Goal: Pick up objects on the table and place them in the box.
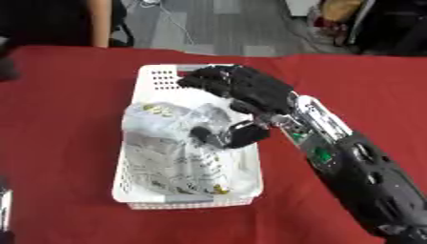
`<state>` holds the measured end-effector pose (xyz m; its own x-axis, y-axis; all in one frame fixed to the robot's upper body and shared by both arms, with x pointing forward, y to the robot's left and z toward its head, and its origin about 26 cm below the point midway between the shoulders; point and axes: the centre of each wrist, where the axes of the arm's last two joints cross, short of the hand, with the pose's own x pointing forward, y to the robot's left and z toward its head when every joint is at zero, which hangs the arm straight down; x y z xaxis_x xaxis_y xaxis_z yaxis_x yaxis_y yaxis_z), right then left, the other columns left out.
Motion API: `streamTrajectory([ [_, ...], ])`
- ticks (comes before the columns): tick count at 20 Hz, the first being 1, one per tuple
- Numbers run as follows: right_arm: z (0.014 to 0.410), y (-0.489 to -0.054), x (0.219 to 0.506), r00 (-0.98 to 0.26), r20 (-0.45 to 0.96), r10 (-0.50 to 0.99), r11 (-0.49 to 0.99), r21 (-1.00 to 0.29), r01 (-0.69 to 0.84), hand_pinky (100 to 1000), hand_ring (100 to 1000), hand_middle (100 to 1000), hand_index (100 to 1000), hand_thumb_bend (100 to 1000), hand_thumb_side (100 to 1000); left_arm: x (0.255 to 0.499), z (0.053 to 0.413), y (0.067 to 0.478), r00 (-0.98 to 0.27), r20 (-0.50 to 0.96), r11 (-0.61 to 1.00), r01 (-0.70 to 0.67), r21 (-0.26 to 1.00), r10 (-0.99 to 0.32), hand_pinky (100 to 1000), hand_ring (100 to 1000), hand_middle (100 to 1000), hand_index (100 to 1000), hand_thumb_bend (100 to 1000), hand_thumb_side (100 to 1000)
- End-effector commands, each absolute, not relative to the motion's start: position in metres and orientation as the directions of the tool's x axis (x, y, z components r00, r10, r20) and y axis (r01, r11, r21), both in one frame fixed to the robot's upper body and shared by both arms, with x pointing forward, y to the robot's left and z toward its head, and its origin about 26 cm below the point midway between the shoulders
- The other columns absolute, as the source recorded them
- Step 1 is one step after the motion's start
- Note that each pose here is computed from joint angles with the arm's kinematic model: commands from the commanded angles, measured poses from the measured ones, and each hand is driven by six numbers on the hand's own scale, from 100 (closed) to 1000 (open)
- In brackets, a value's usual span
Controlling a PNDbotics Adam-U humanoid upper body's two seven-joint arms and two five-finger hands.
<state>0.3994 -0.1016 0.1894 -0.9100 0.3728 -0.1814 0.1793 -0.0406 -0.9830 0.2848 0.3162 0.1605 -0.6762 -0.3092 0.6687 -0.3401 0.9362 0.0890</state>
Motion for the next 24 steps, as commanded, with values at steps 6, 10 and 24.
streamTrajectory([
  [6, 0.203, -0.105, 0.395, -0.920, -0.184, 0.347, -0.171, -0.977, 0.131, 1000, 1000, 1000, 1000, 689, 792, 0.284, 0.167, 0.316, -0.693, 0.650, 0.938, -0.335, 0.094, -0.313, 636, 612, 757, 761, 100, 1000],
  [10, 0.204, -0.108, 0.393, -0.917, -0.177, 0.359, -0.173, -0.978, 0.121, 1000, 1000, 1000, 1000, 681, 783, 0.284, 0.167, 0.316, -0.692, 0.650, 0.938, -0.334, 0.096, -0.313, 637, 613, 758, 761, 100, 1000],
  [24, 0.259, -0.163, 0.365, -0.851, -0.176, 0.495, 0.068, -0.969, 0.240, 953, 997, 1000, 1000, 641, 803, 0.284, 0.166, 0.319, -0.685, 0.654, 0.934, -0.345, 0.097, -0.321, 639, 613, 760, 760, 100, 1000],
])
